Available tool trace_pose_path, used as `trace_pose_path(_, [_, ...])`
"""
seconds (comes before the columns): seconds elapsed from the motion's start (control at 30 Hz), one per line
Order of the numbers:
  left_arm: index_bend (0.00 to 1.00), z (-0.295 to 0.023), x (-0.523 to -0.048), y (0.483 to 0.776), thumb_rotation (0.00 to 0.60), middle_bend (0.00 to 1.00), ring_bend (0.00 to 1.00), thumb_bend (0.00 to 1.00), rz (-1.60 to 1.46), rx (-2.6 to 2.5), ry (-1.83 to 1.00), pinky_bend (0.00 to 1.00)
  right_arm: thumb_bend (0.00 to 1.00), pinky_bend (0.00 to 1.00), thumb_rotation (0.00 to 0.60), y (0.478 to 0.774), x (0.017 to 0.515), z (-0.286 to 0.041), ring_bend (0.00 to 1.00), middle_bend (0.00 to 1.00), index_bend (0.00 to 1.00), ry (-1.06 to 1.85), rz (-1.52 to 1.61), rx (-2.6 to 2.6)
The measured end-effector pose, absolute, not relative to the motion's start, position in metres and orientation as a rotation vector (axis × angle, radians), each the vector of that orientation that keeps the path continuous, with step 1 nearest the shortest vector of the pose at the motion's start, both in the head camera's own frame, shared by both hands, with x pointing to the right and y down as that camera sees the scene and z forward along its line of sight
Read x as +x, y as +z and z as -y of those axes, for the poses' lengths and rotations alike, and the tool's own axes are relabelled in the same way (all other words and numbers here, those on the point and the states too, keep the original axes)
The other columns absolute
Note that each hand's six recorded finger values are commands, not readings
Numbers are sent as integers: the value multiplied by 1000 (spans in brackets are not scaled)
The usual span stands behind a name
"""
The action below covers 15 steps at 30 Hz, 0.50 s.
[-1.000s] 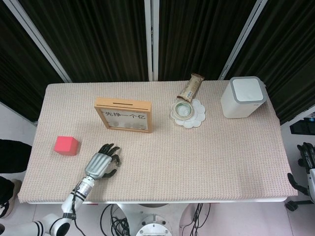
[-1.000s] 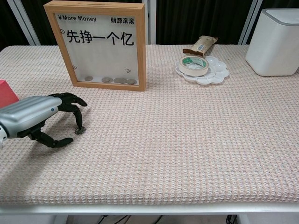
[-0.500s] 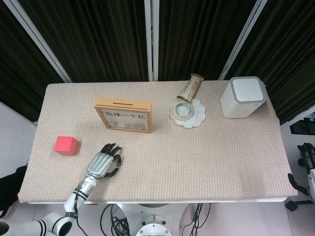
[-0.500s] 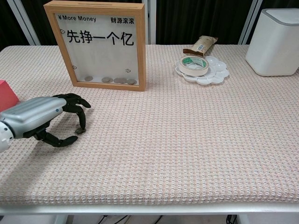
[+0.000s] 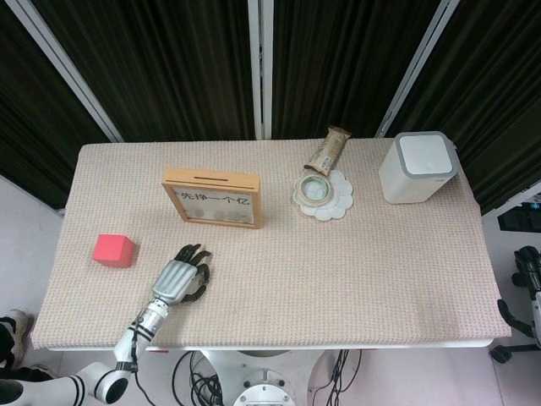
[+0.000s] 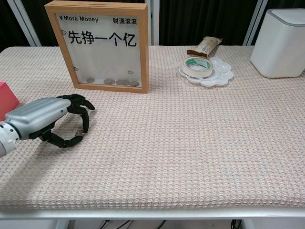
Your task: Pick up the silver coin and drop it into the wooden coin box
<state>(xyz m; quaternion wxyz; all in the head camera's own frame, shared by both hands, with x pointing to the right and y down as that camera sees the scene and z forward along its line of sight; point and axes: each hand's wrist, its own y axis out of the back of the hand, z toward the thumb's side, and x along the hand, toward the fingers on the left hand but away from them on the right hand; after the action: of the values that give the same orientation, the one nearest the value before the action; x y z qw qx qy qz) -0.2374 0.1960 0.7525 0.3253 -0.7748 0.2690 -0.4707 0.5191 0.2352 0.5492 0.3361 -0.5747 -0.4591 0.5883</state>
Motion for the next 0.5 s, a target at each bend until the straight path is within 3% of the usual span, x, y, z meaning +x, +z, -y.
trace_pose_path(0.5, [536, -187, -240, 749, 600, 193, 14, 332, -754, -1983, -1213, 95, 280, 0, 600, 551, 519, -235, 0, 0, 0, 1539, 1191, -1501])
